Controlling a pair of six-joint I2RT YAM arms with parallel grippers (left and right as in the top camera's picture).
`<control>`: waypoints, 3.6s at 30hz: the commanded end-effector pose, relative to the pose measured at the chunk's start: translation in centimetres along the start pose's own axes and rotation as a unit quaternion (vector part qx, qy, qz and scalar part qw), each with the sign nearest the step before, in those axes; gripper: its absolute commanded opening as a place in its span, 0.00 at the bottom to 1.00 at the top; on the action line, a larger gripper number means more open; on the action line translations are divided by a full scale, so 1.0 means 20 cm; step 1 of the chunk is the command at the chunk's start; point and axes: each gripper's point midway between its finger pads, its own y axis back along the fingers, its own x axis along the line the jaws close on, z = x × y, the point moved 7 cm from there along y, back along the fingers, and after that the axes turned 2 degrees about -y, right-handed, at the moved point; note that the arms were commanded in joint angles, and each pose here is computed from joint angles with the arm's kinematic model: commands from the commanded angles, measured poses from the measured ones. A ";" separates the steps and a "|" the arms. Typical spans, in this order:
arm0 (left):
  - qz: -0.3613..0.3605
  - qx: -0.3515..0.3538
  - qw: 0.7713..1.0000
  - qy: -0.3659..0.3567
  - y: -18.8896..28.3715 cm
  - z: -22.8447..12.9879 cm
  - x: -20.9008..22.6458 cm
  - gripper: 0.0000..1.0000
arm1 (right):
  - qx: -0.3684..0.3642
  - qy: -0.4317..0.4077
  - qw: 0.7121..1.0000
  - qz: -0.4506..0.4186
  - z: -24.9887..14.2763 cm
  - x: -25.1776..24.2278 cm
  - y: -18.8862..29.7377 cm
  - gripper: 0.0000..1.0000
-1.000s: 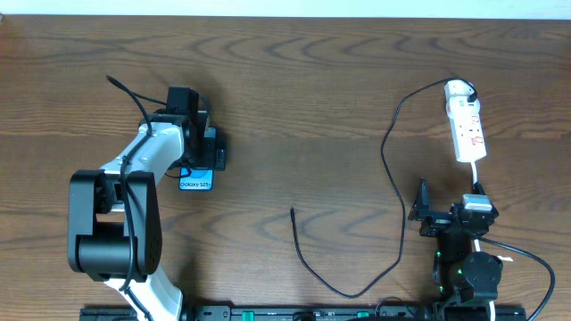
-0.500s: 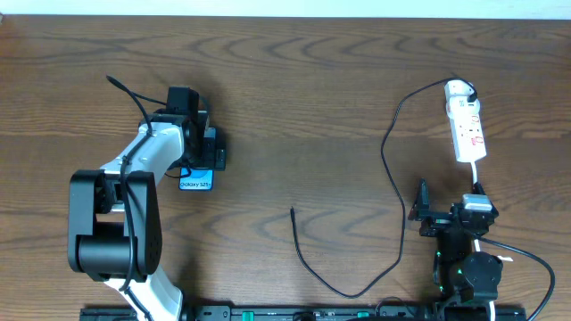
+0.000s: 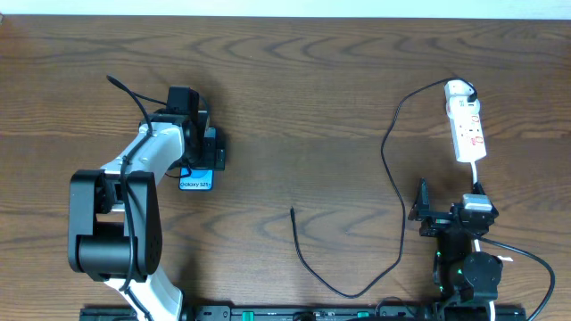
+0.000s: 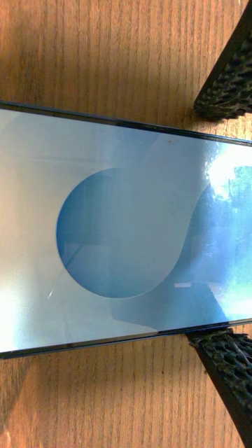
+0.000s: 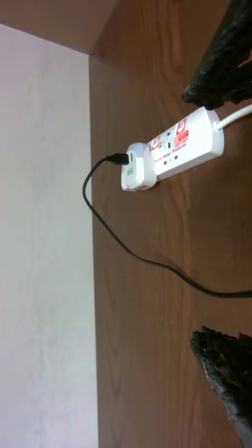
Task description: Plug charger to phone and switch on socket
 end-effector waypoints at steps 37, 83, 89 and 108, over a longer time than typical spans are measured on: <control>0.025 0.057 0.998 -0.002 -0.13 -0.11 0.03 0.83 | -0.001 0.008 1.000 0.002 0.00 0.00 0.00 0.99; 0.025 0.057 0.998 -0.002 -0.13 -0.11 0.03 0.61 | -0.001 0.008 1.000 0.002 0.00 0.00 0.00 0.99; 0.025 0.056 0.998 -0.002 -0.13 -0.11 0.03 0.53 | -0.001 0.008 1.000 0.002 0.00 0.00 0.00 0.99; 0.025 0.055 0.998 -0.002 -0.13 -0.11 0.03 0.07 | -0.001 0.008 1.000 0.002 0.00 0.00 0.00 0.99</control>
